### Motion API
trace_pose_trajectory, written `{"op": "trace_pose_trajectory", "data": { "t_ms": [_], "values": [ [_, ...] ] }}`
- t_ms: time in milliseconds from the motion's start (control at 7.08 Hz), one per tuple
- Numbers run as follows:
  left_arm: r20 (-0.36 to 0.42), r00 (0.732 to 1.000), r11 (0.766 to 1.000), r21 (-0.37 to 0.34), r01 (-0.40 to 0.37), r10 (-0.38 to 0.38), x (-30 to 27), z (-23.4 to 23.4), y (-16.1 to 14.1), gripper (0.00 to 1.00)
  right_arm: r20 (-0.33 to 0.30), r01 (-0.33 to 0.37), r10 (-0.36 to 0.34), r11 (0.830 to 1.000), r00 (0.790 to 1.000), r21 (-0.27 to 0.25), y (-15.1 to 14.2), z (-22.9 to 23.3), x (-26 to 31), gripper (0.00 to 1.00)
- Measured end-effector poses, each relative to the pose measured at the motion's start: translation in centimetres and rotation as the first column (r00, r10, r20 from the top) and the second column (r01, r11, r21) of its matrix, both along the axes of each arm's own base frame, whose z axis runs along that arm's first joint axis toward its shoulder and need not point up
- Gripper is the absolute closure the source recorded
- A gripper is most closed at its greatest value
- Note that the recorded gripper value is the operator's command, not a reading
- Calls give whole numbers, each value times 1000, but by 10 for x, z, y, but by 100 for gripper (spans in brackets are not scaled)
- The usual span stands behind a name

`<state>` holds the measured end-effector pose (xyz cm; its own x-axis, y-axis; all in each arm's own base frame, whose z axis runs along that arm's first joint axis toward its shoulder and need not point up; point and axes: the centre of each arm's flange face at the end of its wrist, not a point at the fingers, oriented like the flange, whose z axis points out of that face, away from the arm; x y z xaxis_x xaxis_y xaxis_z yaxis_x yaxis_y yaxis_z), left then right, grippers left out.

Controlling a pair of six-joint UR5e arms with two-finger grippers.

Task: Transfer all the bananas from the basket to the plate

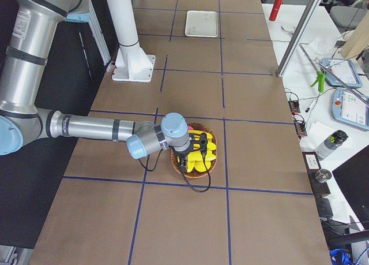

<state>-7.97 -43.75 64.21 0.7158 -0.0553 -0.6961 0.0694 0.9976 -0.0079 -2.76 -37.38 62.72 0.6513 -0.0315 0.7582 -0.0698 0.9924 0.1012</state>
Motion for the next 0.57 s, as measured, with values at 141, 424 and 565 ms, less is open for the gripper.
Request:
{"op": "trace_pose_trajectory", "data": {
  "t_ms": [141, 424, 565],
  "values": [
    [0, 1000, 1000, -2, 0, 0, 0, 1, 0, 0, -6, 15, -16, 1000, 1000, -6, 0, 2, -12, 1],
    [0, 1000, 1000, -2, 0, 0, 0, 2, 1, 0, -13, 33, -33, 999, 999, -17, -4, 8, -23, 6],
    [0, 1000, 1000, -2, 0, 0, 0, 2, 1, 0, -14, 36, -37, 999, 999, -23, -10, 13, -27, 5]
  ]
}}
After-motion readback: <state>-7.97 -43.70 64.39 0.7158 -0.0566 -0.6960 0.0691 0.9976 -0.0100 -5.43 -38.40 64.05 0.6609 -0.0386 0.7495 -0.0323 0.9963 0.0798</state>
